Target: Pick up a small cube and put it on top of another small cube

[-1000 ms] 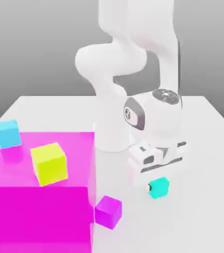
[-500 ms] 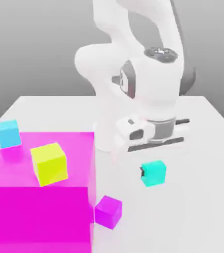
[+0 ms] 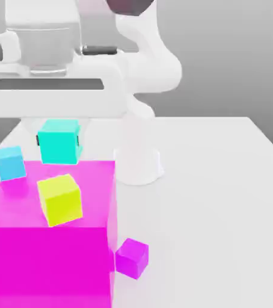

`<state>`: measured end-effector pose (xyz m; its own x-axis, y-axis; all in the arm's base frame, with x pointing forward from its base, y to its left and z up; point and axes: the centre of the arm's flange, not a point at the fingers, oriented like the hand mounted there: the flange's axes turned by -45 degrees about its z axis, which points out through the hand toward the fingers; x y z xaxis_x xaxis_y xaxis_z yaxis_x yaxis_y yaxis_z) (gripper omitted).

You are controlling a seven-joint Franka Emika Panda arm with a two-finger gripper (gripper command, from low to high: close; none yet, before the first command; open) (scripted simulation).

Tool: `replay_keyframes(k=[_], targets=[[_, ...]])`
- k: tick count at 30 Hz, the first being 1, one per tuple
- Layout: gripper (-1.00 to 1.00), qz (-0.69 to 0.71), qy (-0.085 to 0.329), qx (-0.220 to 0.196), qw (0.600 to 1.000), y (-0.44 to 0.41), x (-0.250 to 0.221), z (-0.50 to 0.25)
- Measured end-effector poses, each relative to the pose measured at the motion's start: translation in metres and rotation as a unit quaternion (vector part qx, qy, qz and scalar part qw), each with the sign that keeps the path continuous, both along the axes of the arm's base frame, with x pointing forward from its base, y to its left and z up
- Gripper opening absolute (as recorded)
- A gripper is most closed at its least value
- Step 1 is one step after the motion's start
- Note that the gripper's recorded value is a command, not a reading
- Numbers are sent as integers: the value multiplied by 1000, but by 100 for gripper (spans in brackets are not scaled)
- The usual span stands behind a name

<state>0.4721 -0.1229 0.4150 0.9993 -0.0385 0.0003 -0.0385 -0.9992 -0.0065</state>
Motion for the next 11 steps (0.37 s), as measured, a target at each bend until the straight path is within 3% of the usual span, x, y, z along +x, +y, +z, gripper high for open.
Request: replay_keyframes(k=[1,7,11], targets=[[100,-1,0,0,1000,-1,-1,-11],[100,-1,0,-2,1000,-1,-1,-16],[100,-1,0,-3,1000,-2,0,29]])
